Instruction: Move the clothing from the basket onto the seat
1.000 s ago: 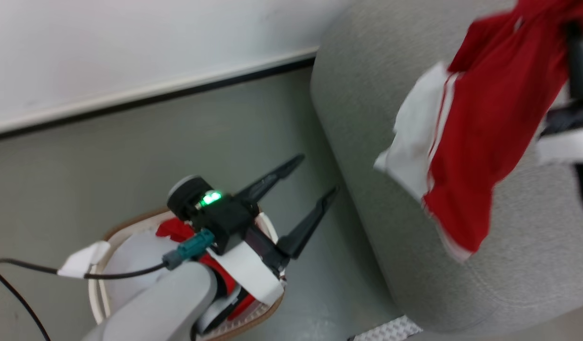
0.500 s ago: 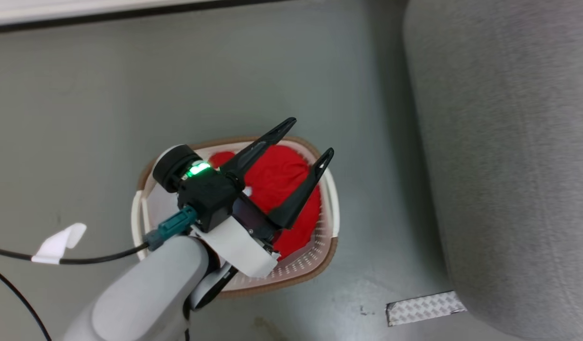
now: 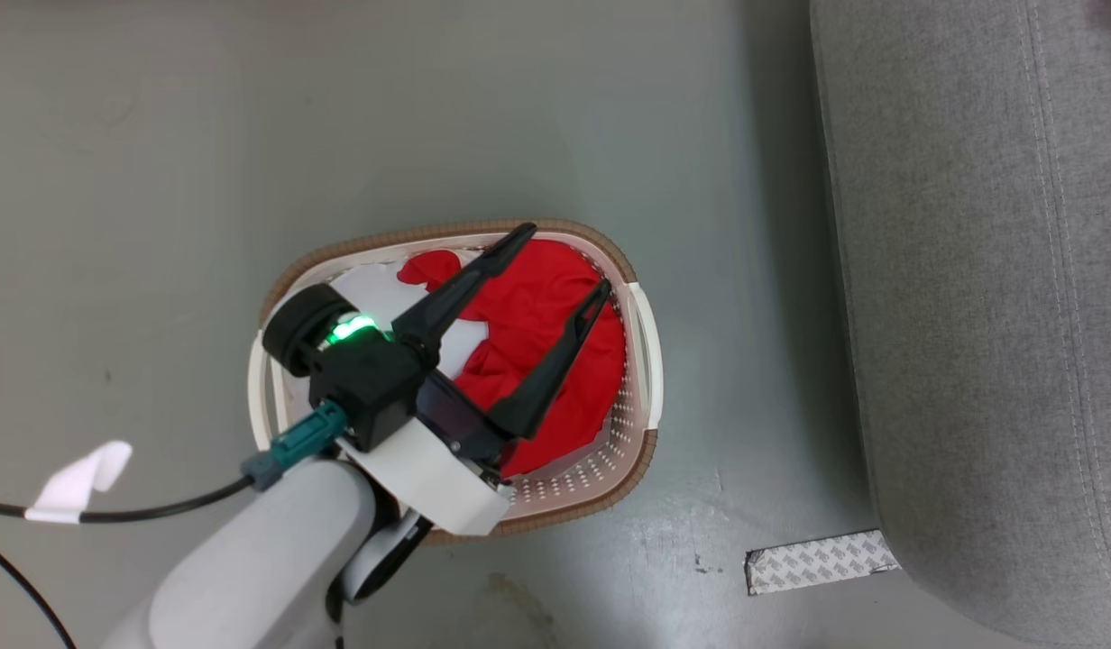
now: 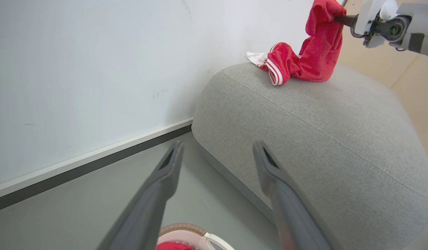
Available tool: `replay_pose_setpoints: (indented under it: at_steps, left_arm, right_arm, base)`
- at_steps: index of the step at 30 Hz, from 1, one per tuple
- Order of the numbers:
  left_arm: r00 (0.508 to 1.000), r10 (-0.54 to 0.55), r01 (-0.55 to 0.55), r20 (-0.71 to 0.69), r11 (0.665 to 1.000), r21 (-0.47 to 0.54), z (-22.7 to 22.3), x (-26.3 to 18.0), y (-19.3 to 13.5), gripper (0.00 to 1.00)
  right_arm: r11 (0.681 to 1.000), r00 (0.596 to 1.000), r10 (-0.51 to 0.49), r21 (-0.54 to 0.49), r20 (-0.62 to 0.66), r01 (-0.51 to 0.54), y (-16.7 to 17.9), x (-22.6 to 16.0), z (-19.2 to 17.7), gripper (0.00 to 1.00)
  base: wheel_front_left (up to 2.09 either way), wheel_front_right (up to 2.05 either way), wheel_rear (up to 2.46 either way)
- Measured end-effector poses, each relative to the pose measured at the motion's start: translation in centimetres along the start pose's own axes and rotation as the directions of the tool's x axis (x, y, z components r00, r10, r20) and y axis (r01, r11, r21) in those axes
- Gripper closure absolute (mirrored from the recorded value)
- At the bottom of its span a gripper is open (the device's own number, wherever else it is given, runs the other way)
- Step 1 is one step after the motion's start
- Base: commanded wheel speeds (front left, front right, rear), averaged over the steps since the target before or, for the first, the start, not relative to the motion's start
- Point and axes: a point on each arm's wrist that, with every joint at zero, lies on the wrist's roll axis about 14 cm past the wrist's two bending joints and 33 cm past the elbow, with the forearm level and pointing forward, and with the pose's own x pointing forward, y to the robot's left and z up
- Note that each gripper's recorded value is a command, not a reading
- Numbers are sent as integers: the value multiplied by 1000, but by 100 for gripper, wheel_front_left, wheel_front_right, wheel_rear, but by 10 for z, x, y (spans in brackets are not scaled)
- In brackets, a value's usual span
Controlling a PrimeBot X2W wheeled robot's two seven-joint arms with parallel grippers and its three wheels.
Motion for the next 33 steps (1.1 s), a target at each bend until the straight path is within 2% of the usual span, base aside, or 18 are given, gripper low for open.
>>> replay_pose_setpoints:
  at_steps: [4, 5, 6, 7, 11, 15, 22, 33]
  left_arm:
    - [1000, 0, 0, -6, 1000, -10, 2, -3, -5, 0]
    - [1000, 5, -5, -3, 1000, -17, 4, -3, -6, 0]
    - [1000, 8, -8, 0, 1000, -20, 6, -3, -6, 0]
    - [1000, 8, -8, 1, 1000, -22, 8, -4, -7, 0]
    - [1000, 21, -21, 7, 1000, -20, 16, -7, -9, 0]
    - [999, 33, -33, 15, 999, -20, 24, -11, -13, 0]
    - [997, 54, -54, 46, 998, -14, 46, -19, -23, 0]
    - [979, 196, -196, 49, 981, -5, 66, -67, -28, 0]
  right_arm:
    - [998, 995, -22, 60, -96, 28, 2, -14, -44, 100]
    - [997, 994, -29, 63, -107, 36, 1, -17, -48, 75]
    - [997, 993, -37, 67, -115, 45, -1, -20, -52, 7]
    - [997, 990, -41, 57, -137, 49, -2, -23, -58, 0]
    - [999, 984, -28, 36, -175, 35, 3, -37, -71, 0]
    - [998, 993, -21, 49, -115, 27, 4, -48, -57, 0]
    - [998, 998, 62, 0, -32, -62, 18, -86, -51, 0]
    - [985, 975, 140, 74, 170, -154, 22, -168, -17, 0]
  base:
    - [0, 0, 0]
    - [0, 0, 0]
    - [0, 0, 0]
    - [0, 0, 0]
    - [0, 0, 0]
    - [0, 0, 0]
    - [0, 0, 0]
    - [0, 0, 0]
